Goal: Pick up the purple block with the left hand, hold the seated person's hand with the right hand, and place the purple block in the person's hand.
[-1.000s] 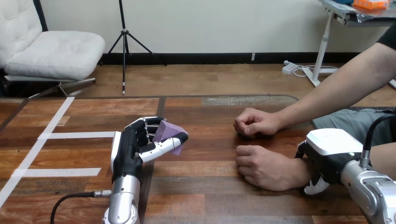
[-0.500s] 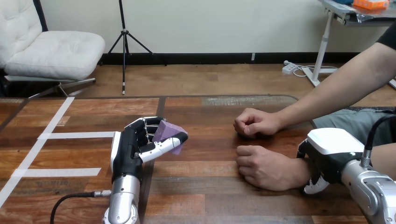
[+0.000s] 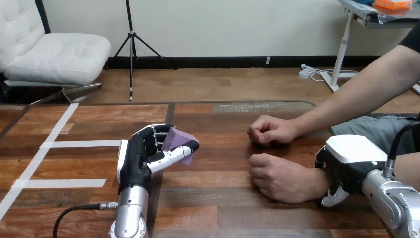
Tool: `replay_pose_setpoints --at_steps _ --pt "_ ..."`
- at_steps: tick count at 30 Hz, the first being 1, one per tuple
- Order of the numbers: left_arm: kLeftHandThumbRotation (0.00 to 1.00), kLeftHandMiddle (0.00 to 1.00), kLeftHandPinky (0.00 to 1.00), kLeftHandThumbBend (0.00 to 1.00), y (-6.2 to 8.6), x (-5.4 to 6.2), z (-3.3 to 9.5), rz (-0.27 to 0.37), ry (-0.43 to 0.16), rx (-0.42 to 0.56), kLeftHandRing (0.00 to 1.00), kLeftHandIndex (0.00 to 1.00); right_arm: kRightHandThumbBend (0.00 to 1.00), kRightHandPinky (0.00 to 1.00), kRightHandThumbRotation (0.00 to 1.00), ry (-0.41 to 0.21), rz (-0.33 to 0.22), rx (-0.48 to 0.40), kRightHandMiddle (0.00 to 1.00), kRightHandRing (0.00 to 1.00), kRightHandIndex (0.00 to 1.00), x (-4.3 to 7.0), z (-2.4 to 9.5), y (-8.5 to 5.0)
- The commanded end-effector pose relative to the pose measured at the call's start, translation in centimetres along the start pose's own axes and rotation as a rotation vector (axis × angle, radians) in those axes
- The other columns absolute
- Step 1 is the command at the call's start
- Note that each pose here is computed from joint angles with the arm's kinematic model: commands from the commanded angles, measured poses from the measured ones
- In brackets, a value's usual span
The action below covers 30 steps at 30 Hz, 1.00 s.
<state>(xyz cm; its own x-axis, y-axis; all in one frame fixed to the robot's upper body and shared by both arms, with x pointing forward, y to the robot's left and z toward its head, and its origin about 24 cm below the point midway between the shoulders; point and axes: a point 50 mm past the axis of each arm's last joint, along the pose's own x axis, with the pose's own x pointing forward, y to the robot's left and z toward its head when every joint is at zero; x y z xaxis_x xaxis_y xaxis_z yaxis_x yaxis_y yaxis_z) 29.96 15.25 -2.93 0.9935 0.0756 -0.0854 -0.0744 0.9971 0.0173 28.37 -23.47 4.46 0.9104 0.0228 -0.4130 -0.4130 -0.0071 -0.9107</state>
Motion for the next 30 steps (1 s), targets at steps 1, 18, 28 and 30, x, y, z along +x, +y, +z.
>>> replay_pose_setpoints --at_steps 1,18,28,30 --pt "0.00 0.48 0.37 0.83 -0.30 1.96 3.55 -0.016 -0.151 0.007 0.42 0.50 0.79 0.35 0.00 0.025 0.047 0.007 0.52 0.45 0.54 -0.04 -0.62 1.05" --pt "0.00 0.48 0.37 0.83 -0.45 1.95 3.50 -0.011 -0.147 0.018 0.42 0.49 0.79 0.39 0.00 0.029 0.042 0.009 0.54 0.48 0.55 -0.06 -0.84 1.01" --pt "0.00 0.48 0.37 0.83 -0.55 1.96 3.49 -0.012 -0.144 0.013 0.43 0.49 0.76 0.41 0.00 0.025 0.029 0.013 0.55 0.49 0.54 -0.14 -0.92 0.98" --pt "0.00 0.48 0.37 0.83 -0.57 1.95 3.48 -0.012 -0.144 0.012 0.43 0.49 0.76 0.41 0.00 0.023 0.027 0.012 0.55 0.49 0.54 -0.14 -0.94 0.97"
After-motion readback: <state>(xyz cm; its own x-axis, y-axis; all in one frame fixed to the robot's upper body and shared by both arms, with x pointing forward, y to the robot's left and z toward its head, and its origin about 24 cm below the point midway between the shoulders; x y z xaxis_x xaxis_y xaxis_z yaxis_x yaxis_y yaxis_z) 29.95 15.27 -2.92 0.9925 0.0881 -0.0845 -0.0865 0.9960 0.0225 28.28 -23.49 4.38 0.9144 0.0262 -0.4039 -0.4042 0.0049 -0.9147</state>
